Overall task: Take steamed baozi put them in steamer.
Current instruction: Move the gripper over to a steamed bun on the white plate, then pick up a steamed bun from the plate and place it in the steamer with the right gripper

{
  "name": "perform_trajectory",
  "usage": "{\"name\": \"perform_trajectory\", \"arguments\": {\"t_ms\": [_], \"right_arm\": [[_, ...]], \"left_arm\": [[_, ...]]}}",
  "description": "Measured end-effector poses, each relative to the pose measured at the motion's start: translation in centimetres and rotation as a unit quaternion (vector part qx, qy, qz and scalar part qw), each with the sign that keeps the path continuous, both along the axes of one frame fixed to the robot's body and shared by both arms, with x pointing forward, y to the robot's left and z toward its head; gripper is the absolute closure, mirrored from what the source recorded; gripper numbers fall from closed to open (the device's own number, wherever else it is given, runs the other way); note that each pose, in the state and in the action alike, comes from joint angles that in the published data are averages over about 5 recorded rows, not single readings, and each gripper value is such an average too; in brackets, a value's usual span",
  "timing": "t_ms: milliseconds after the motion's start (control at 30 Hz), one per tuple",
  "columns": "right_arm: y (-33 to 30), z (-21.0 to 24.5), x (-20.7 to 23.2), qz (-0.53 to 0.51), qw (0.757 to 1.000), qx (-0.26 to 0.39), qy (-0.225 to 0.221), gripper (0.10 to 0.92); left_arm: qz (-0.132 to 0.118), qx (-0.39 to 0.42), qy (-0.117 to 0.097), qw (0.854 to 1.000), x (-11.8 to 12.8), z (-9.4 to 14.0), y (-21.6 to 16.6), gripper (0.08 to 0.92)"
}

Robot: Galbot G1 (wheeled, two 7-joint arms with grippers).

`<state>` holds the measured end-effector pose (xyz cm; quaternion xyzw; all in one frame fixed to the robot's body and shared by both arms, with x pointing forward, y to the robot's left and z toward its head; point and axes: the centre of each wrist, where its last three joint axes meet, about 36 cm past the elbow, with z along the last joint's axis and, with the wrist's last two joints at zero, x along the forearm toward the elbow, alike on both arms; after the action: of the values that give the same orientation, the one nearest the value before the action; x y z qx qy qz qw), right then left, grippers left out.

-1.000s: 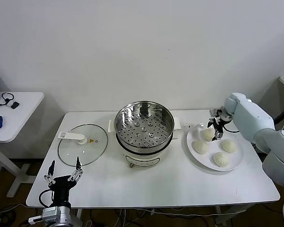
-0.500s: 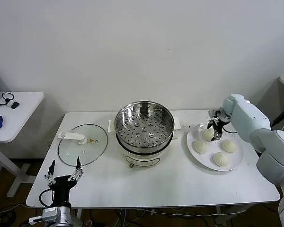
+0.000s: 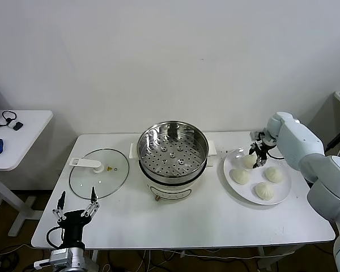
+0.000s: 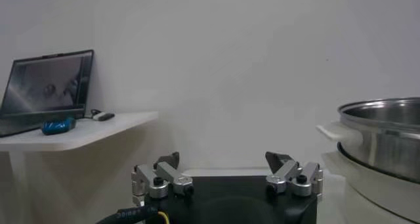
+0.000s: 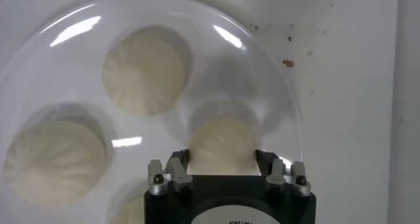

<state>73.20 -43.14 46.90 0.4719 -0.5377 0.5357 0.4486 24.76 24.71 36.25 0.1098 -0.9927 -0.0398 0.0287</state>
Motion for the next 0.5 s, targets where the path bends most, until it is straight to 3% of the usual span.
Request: {"name": "perform_trajectory", "arguments": {"t_ms": [500], "right_arm": [[4.5,9.9,0.1,0.141,0.987,0.031,-0.066,0.345]], "left_arm": [[-0.003,0.002,-0.003,1.0,0.0,0.5,-0.2,0.177]]}}
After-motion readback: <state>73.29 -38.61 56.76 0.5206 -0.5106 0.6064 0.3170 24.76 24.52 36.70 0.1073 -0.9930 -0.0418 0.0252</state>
